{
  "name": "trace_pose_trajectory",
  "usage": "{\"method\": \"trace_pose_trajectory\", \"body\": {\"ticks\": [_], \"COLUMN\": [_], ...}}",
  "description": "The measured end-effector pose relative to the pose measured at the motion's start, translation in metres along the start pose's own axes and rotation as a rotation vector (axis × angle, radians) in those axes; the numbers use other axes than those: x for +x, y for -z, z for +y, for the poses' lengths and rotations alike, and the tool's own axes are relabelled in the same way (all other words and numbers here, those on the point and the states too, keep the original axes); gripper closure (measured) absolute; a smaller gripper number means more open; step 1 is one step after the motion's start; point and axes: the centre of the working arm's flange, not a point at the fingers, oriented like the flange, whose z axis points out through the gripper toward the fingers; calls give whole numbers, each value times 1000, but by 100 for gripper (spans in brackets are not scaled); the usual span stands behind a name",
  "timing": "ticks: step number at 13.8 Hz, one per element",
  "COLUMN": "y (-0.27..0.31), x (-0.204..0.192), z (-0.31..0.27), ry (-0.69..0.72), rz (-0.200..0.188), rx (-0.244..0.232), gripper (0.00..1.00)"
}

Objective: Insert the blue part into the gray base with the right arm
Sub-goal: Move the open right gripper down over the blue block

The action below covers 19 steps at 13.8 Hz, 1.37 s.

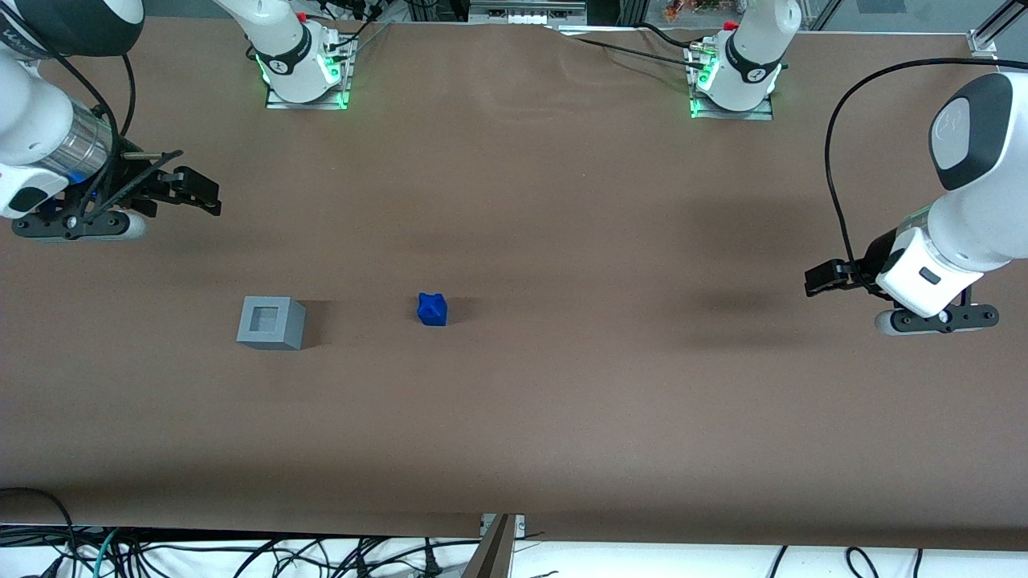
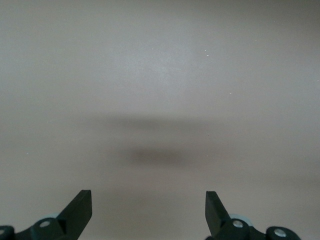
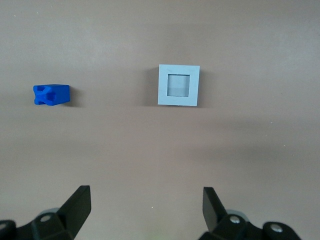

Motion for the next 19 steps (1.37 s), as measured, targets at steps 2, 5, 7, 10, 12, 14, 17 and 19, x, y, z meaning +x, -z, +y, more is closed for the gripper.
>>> {"method": "trace_pose_trajectory", "body": {"ticks": [2,5,7,10,12,14,17,19], "y": [-20,-71,-109,-165,-201,-235,-276,-296], "x": [7,19,24,29,32,34,34,36], "z": [-14,-65,-108,-173,-205,-226,-250,-255], "ry": [4,-37,-67,-132,-165,-197,-211,-203], "rz": [3,25,45,79,96,108,127,143], "rx": [12,26,33,56,72,86,98,99], "gripper": [1,1,1,1,1,1,1,1]}}
